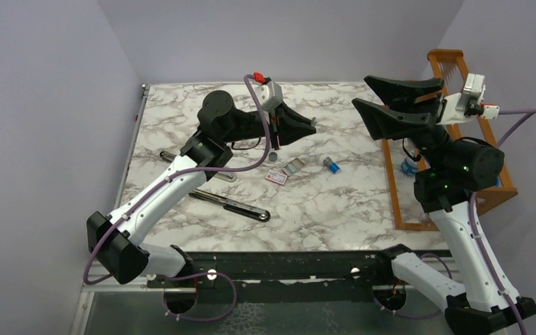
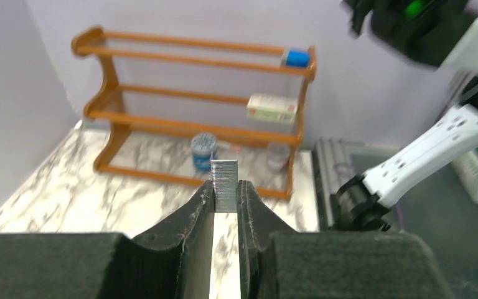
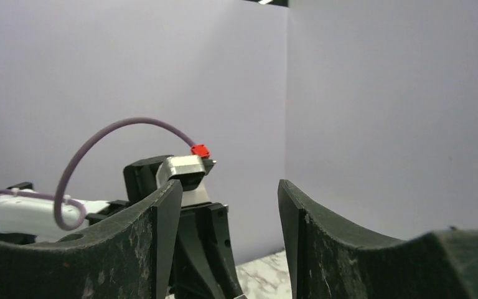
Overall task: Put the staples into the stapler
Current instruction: Place the staple at the center of the board.
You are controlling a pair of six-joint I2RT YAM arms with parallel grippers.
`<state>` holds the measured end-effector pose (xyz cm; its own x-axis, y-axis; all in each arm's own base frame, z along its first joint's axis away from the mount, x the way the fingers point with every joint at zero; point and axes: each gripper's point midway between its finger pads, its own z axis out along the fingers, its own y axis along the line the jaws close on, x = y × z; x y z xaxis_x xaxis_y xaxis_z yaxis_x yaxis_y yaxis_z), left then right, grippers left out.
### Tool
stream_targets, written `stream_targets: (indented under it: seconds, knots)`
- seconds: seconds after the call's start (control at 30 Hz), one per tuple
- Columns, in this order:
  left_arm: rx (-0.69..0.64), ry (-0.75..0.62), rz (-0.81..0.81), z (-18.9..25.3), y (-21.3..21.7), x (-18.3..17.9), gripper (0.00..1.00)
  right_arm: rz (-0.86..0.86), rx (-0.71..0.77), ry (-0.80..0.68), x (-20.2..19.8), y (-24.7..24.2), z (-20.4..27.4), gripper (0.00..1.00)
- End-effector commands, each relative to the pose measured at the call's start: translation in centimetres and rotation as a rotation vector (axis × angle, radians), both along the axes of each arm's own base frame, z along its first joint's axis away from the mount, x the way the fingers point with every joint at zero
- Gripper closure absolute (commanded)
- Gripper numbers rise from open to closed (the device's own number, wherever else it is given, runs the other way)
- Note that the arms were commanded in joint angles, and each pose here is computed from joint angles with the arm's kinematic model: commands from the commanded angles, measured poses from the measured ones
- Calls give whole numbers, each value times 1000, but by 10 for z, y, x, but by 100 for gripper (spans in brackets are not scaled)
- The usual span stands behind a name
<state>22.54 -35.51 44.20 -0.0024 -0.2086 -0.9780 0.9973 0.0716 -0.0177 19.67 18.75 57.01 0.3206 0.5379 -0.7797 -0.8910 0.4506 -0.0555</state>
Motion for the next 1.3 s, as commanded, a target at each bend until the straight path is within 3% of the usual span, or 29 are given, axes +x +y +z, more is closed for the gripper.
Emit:
stream_targets:
  seconds: [0.0, 0.23, 0.6, 0.83, 1.1, 1.27]
  knots:
    - [254, -56, 118, -62, 5, 26, 100, -196, -35, 211, 56, -11, -41, 39]
    - [429, -359, 75, -119, 24, 18, 100, -225, -90, 288, 63, -11, -66, 39]
    - [869, -512, -89, -260, 52, 23, 100, -395, -113, 388, 75, -36, -90, 42]
    - [1025, -365, -234, -304, 49, 21, 100, -391, -170, 413, 75, -33, -104, 43]
    - [1262, -304, -277, -365, 77, 7, 100, -441, -198, 423, 77, -40, -110, 44]
    - [1324, -270, -288, -384, 84, 6, 100, -451, -206, 418, 77, -42, -107, 45]
